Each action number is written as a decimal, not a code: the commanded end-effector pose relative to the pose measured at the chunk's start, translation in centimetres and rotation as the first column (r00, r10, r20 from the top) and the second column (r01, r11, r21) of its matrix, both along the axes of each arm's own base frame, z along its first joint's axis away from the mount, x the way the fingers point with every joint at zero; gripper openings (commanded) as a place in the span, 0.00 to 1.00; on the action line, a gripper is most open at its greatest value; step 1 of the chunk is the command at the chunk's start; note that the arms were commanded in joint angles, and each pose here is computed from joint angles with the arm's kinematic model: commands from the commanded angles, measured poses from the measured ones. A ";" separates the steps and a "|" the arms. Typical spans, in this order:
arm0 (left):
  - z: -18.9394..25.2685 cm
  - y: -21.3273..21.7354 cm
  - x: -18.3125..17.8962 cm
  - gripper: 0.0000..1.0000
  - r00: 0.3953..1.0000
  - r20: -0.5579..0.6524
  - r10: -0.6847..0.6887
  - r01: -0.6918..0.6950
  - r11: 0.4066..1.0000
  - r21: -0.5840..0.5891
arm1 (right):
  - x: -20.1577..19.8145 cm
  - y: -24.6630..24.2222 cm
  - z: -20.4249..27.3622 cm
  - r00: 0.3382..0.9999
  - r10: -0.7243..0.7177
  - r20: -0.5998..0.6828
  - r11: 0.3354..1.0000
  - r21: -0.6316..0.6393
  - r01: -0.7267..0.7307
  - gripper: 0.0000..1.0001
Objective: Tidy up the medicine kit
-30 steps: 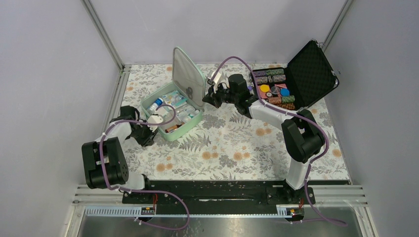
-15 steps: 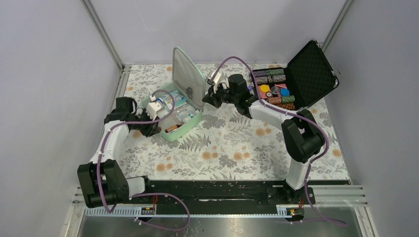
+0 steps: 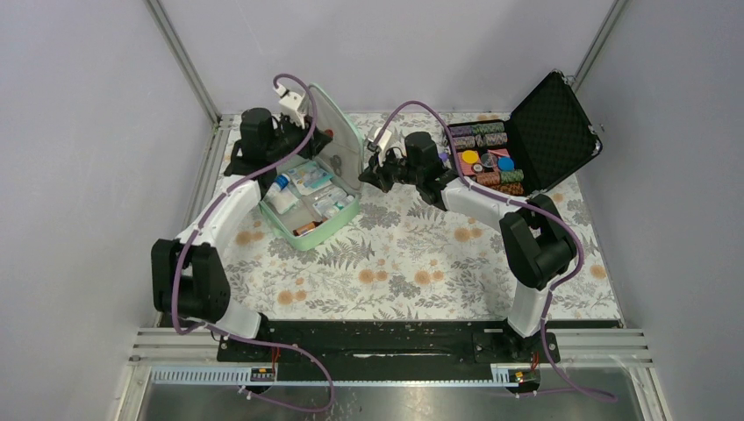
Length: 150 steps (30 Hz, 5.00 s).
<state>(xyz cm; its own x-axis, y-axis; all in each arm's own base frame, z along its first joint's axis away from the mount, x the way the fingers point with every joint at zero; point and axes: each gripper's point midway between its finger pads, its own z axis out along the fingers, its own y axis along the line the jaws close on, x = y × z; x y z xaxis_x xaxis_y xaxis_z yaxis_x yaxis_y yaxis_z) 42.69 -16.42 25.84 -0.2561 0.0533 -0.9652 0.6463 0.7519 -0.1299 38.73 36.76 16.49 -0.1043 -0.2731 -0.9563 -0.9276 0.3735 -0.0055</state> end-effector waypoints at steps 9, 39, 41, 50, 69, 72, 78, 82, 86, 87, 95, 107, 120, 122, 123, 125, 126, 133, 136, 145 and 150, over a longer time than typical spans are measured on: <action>6.3 0.0 7.2 0.12 0.981 0.062 0.182 -0.164 0.960 -0.226 | -3.3 0.4 -4.0 0.990 0.044 -0.133 0.994 -0.094 -0.057 0.00; 3.4 5.1 -3.2 0.59 0.976 -0.008 0.216 -0.217 0.976 -0.032 | -0.9 1.1 -0.6 0.999 0.009 -0.040 0.997 -0.077 -0.012 0.19; 2.0 5.8 -4.7 0.59 0.979 0.013 0.203 -0.203 0.978 0.055 | -0.1 1.6 0.9 1.000 -0.005 -0.020 0.999 -0.052 0.004 0.25; -3.9 11.9 -9.2 0.65 0.891 -0.097 0.443 -0.426 0.891 0.157 | 0.7 4.2 8.3 0.997 0.055 0.055 0.994 0.091 -0.060 0.42; -3.7 19.7 -12.7 0.80 0.734 -0.132 0.666 -0.656 0.746 0.117 | -7.4 3.8 4.9 0.961 0.233 -0.151 0.972 0.024 -0.232 0.65; -3.7 18.6 -9.8 0.79 0.760 -0.210 0.615 -0.623 0.782 0.037 | -7.2 2.0 4.0 0.964 0.186 -0.188 0.982 -0.003 -0.190 0.65; -5.1 19.4 -3.2 0.77 0.721 -0.306 0.622 -0.654 0.756 -0.004 | -6.5 -2.1 3.0 0.967 0.052 -0.250 0.997 -0.038 -0.063 0.65; -6.9 20.4 1.7 0.77 0.708 -0.341 0.619 -0.652 0.758 0.022 | -6.6 -4.6 1.6 0.961 -0.028 -0.275 0.997 -0.080 0.007 0.66; -8.3 20.3 5.6 0.77 0.728 -0.378 0.572 -0.616 0.788 0.005 | -7.1 -6.2 0.4 0.954 -0.077 -0.290 0.992 -0.118 0.045 0.68; -8.9 20.1 6.2 0.77 0.729 -0.400 0.555 -0.605 0.796 0.002 | -7.2 -6.5 0.2 0.953 -0.083 -0.290 0.991 -0.125 0.048 0.68; -12.1 17.5 5.3 0.71 0.787 -0.456 0.417 -0.473 0.881 -0.012 | -6.8 -7.4 -0.3 0.958 -0.087 -0.273 0.986 -0.159 0.045 0.69; -14.0 13.3 -4.3 0.62 0.791 -0.538 0.293 -0.379 0.924 -0.055 | -5.1 -6.7 -1.1 0.965 -0.027 -0.263 0.981 -0.193 -0.025 0.68; -12.4 15.0 -4.6 0.70 0.815 -0.460 0.353 -0.362 0.929 0.070 | -0.8 -5.0 -2.3 0.965 0.025 -0.262 0.979 -0.188 -0.077 0.69; -12.4 14.7 -4.2 0.71 0.813 -0.478 0.333 -0.351 0.935 0.055 | -0.7 -5.1 -2.8 0.970 0.056 -0.237 0.972 -0.209 -0.107 0.69; -12.6 14.6 -4.1 0.71 0.806 -0.497 0.321 -0.345 0.937 0.045 | -0.5 -5.0 -3.0 0.970 0.061 -0.233 0.970 -0.215 -0.113 0.69; -13.2 13.9 -4.2 0.70 0.798 -0.532 0.283 -0.324 0.946 0.017 | -0.2 -4.8 -3.3 0.967 0.063 -0.246 0.968 -0.219 -0.119 0.68; -13.4 13.6 -4.3 0.70 0.798 -0.543 0.263 -0.311 0.950 0.003 | -0.1 -4.7 -3.3 0.966 0.066 -0.249 0.969 -0.215 -0.121 0.68; -14.5 11.3 -5.7 0.67 0.789 -0.600 0.135 -0.216 0.974 -0.065 | 0.1 -4.1 -4.5 0.951 0.048 -0.305 0.975 -0.192 -0.111 0.68; -14.3 10.4 -6.2 0.66 0.794 -0.603 0.078 -0.171 0.980 -0.098 | -0.4 -3.7 -5.3 0.942 0.054 -0.331 0.974 -0.189 -0.122 0.66; -13.7 5.3 -6.8 0.64 0.783 -0.608 -0.130 0.019 0.983 -0.185 | -5.6 -3.6 -6.3 0.924 0.129 -0.361 0.941 -0.250 -0.229 0.58; -13.7 2.5 -8.8 0.63 0.751 -0.621 -0.226 0.101 0.968 -0.230 | -9.9 -7.7 -7.3 0.912 0.128 -0.390 0.886 -0.368 -0.281 0.58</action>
<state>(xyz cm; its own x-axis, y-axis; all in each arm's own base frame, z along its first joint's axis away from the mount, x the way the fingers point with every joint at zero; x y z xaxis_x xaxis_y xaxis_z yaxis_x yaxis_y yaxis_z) 37.87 -7.15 10.32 -0.7703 -0.0538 -0.6354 0.3584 0.7875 -0.5013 35.29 29.99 9.11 -0.3620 -0.5789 -0.7306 -0.9225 0.3350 0.1917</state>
